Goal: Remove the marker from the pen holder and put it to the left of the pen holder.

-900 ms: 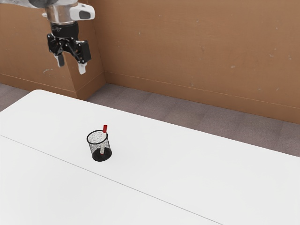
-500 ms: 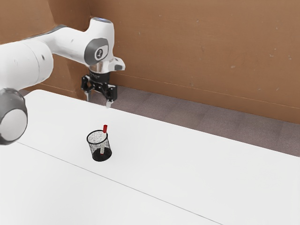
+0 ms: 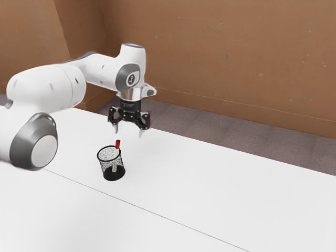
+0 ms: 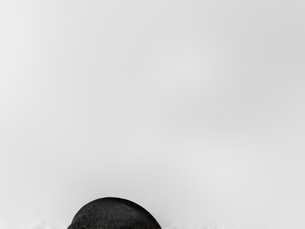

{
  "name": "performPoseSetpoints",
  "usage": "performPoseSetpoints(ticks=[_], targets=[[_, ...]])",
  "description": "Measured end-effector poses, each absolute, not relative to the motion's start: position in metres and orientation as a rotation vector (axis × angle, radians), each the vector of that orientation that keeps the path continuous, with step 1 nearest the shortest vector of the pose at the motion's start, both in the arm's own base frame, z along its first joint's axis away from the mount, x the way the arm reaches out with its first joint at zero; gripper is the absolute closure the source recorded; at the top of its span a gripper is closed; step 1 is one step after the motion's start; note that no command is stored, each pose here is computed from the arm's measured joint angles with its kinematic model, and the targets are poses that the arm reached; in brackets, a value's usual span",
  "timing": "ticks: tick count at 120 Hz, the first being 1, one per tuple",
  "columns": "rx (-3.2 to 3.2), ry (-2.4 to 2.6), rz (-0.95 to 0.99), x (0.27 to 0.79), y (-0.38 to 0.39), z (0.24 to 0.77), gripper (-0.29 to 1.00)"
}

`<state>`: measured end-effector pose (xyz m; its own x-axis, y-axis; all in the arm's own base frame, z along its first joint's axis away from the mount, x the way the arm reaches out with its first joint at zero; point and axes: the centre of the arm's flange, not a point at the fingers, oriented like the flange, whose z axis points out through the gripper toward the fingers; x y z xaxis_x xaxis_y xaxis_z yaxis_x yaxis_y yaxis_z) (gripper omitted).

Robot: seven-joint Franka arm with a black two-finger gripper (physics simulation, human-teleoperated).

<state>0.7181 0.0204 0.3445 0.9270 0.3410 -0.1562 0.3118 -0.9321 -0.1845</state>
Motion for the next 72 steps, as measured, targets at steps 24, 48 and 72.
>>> performPoseSetpoints(ticks=[24, 48, 72], targets=[[-2.853, -0.640, 0.372, 0.700, 0.037, 0.339, 0.00], [-2.858, -0.624, 0.374, 0.688, 0.029, 0.351, 0.00], [-2.894, -0.476, 0.424, 0.680, 0.027, 0.345, 0.00]])
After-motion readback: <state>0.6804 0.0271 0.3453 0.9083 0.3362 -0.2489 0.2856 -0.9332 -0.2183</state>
